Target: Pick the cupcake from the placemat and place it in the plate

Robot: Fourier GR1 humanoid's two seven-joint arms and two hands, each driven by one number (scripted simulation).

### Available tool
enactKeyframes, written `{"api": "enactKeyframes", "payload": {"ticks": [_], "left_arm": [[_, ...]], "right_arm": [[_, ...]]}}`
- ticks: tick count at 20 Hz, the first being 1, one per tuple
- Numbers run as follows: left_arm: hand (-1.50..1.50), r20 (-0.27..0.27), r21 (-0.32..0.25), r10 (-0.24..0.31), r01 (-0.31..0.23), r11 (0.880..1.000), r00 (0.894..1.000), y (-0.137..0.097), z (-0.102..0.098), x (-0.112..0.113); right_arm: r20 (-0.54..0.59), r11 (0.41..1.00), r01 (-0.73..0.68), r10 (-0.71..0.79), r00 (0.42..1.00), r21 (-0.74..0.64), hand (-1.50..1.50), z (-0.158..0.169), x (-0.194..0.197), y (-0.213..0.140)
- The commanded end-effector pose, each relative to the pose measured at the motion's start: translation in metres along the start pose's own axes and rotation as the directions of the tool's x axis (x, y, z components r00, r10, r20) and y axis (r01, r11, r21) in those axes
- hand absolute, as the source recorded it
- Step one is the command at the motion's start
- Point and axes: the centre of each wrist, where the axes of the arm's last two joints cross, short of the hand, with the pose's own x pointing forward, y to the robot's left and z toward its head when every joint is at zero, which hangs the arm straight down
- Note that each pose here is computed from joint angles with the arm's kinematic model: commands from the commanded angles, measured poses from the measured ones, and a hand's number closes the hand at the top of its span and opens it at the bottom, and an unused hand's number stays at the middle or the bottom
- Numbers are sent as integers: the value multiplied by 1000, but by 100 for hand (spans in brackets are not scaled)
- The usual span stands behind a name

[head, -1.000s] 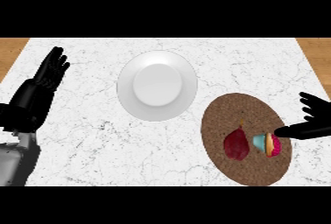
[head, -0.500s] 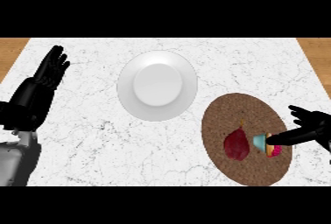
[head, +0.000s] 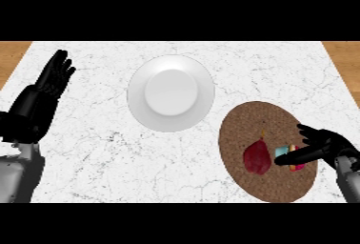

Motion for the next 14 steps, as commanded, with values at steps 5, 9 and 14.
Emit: {"api": "enactKeyframes", "payload": {"ticks": [5,9,14], "left_arm": [[0,9,0,1,-1,1000,1000,1,15,-4],[0,20,-12,-2,2,1000,1000,-1,-1,6],[0,0,-10,-1,1,1000,1000,4,-6,-5]], "right_arm": [[-70,999,-20,23,997,30,-150,-11,7,18],[-82,996,-83,86,993,37,-150,-30,-23,13],[47,969,-56,69,996,-240,150,-40,-22,31]]}}
